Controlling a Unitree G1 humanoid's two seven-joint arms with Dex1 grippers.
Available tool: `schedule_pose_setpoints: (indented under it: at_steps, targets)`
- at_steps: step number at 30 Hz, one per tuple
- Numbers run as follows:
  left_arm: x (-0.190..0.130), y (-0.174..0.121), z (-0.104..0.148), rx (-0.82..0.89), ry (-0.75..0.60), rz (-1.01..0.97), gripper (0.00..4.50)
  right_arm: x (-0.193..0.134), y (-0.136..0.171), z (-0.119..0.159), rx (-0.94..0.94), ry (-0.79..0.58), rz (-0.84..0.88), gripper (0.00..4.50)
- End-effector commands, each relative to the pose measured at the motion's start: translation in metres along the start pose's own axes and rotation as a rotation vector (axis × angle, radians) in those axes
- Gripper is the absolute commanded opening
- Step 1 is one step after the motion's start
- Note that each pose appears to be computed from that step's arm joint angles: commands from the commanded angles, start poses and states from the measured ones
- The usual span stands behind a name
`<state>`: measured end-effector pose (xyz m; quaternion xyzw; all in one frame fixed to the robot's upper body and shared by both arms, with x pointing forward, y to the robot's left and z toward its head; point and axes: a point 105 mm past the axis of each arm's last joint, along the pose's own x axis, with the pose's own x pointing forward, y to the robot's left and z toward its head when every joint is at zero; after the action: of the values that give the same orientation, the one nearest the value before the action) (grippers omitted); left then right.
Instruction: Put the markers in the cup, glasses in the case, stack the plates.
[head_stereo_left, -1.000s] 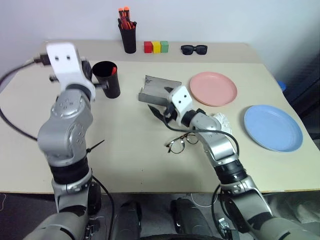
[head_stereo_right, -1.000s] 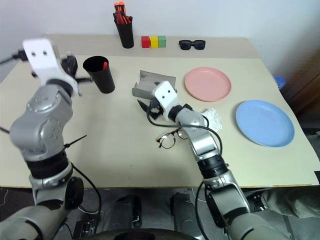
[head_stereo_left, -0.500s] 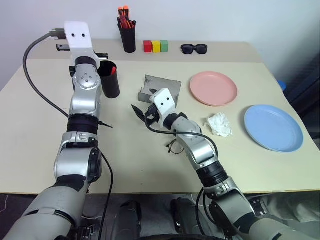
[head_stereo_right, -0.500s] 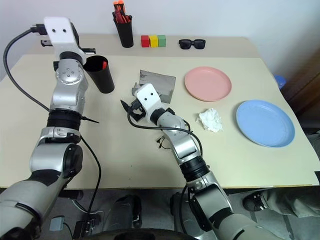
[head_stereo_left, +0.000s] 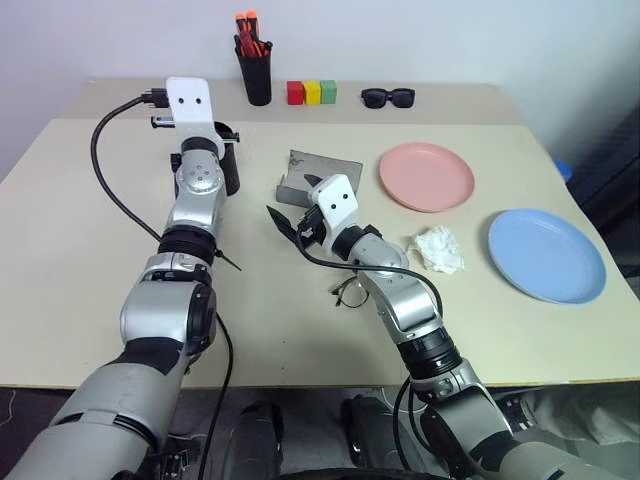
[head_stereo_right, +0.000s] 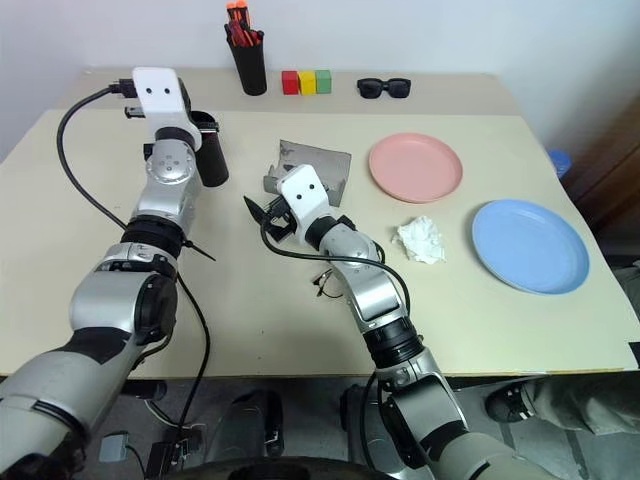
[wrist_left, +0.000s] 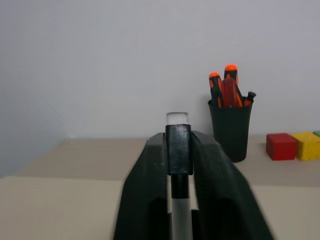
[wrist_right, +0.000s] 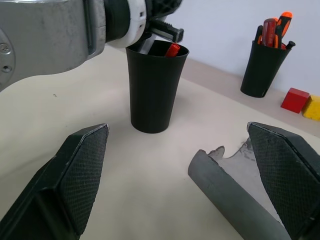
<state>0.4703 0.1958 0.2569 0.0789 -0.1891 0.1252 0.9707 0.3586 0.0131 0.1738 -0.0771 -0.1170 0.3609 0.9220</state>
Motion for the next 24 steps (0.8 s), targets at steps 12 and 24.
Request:
schedule_pose_setpoints:
  at_steps: [12,24]
  targets:
    - [0.003,-0.007,0.061,-0.157,-0.202,-0.185,1.35,-0.013,-0.023,0.022,-0.045,-0.058,-0.003,4.50]
    - [-0.067,-0.083,-0.005,0.166,0.186,-1.033,3.69,-0.065,-0.074,0.020,-0.177,0.062,0.039,4.50]
